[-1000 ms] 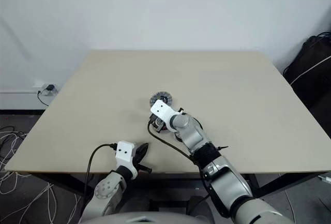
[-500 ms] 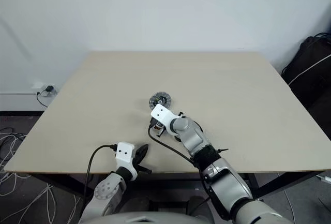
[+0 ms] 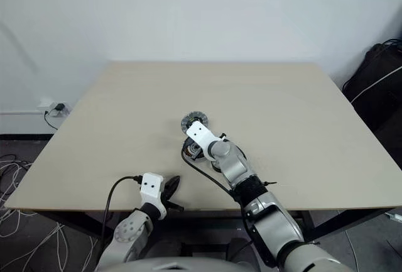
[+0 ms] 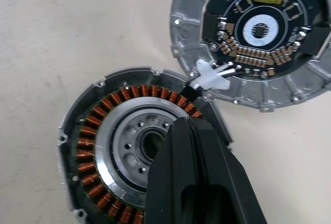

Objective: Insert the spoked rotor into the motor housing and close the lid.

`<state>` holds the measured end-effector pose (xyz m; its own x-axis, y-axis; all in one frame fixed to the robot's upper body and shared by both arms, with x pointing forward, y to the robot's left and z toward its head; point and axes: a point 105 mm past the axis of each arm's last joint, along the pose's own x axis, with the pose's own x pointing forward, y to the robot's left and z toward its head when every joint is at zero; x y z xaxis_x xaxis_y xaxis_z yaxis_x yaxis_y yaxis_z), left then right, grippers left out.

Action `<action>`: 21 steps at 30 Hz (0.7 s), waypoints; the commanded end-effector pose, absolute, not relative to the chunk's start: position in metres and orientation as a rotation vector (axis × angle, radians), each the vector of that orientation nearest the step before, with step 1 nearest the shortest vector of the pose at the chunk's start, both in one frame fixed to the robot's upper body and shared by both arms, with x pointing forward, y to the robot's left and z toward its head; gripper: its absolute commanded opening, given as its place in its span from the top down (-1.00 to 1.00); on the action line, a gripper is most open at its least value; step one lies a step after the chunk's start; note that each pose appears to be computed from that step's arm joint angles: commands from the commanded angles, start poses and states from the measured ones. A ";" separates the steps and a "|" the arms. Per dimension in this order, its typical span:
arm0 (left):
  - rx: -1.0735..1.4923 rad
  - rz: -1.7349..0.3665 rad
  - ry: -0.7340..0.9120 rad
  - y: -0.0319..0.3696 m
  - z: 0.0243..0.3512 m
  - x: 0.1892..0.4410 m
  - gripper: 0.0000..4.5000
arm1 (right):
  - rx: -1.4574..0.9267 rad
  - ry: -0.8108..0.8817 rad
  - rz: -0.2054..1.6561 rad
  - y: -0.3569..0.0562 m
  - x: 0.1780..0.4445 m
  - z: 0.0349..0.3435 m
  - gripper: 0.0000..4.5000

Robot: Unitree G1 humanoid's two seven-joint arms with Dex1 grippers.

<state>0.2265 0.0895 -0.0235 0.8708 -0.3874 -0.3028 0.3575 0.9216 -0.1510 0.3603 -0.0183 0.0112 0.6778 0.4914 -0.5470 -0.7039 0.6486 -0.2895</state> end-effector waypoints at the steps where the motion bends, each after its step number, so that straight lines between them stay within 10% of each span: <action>1: -0.099 -0.400 0.278 0.085 -0.008 0.231 1.00 | -0.524 0.443 0.762 -0.013 0.352 0.010 0.99; 8: -0.102 -0.403 0.282 0.085 -0.009 0.231 1.00 | -0.536 0.526 0.840 -0.019 0.326 -0.007 0.99; 21: -0.097 -0.409 0.284 0.084 -0.009 0.231 1.00 | -0.454 0.342 0.703 -0.015 0.357 0.035 0.99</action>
